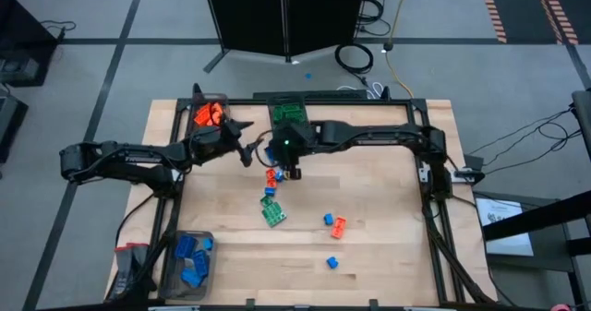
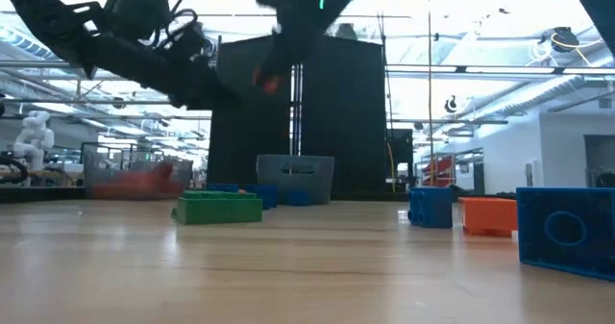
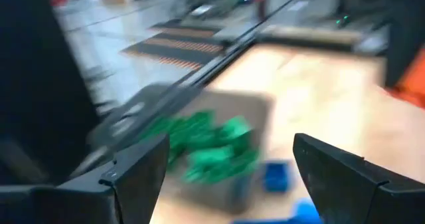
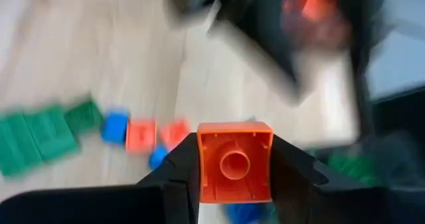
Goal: Sort blocks
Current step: Put the orange game piece into the top left black transparent bin
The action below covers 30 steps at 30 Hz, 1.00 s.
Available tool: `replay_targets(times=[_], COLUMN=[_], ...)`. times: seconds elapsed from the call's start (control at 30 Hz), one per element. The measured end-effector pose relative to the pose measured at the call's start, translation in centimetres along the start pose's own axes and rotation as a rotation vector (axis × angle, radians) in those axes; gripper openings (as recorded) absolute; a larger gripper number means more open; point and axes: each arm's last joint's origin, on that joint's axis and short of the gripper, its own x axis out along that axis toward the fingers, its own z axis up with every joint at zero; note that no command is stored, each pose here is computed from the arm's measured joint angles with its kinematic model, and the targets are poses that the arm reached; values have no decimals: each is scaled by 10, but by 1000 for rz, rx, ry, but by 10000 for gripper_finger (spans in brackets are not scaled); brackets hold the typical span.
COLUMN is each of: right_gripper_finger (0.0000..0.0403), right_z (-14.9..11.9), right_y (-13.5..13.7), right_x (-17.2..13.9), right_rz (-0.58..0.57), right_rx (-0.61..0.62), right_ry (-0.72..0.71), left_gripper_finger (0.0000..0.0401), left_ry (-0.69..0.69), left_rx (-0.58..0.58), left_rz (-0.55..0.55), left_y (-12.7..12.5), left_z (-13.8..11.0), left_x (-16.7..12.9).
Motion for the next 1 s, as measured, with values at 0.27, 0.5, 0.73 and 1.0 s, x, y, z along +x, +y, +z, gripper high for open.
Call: replay_targets(times=[0.27,0.5,0.73,1.0], right_gripper_finger=[113,113,113,113], right_z=[32,39,49,63], right_y=[13,37,51,52], right_x=[-84,-120,-120,-122], right_rz=[-163,-202,-246,-282], right_rx=[-108,-179,-273,-302], right_ry=[-104,-144,-202,-343], left_gripper_finger=[322,322,322,322], left_ry=[-264,-392,-474,-497], left_rx=[-330,-655,-736,-701], left_rz=[-324,-581,-799,-763], left_y=[-7,-8,-18,-25], left_z=[29,49,63,63], left_x=[-6,-17,-30,-31])
